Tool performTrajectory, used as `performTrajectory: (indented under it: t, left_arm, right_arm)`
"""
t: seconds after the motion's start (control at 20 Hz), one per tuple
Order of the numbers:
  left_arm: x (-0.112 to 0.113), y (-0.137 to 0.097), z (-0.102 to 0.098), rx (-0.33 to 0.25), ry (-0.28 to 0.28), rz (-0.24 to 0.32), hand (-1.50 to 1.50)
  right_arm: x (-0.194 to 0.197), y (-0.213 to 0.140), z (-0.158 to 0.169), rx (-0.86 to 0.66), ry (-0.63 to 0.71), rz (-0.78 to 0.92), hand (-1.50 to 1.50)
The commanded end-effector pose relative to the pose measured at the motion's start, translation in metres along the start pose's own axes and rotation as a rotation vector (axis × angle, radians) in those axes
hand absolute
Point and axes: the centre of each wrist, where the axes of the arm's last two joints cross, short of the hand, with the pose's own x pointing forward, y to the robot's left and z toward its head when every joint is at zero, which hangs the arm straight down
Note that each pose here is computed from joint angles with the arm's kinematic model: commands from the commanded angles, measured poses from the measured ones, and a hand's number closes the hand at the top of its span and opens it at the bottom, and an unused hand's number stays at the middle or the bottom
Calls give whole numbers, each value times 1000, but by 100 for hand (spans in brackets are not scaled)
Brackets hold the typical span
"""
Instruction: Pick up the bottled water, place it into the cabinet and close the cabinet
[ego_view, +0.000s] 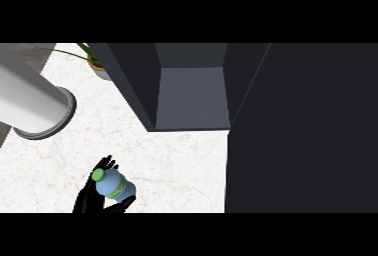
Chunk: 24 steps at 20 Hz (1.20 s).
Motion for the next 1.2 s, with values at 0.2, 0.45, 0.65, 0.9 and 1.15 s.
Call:
performTrajectory:
  t: [0.2, 0.45, 0.65, 0.9, 1.15]
  left_arm:
    - [-25, 1, -1, -29, -63, -101, 150]
    - [-25, -4, -3, -24, -177, -237, 150]
    - [-17, 2, -23, -91, -220, -299, 150]
    - [-19, -7, -39, -243, -225, -268, 150]
    - [-10, -46, -60, -272, -233, -205, 150]
  right_arm:
    - [38, 5, -2, 19, -49, 52, -150]
    - [36, 3, -5, 18, -55, 42, -150]
    - [36, 4, 1, 26, -35, 53, -150]
    - [35, 5, 1, 7, -46, 35, -150]
    - [34, 6, -4, -17, -49, 59, -150]
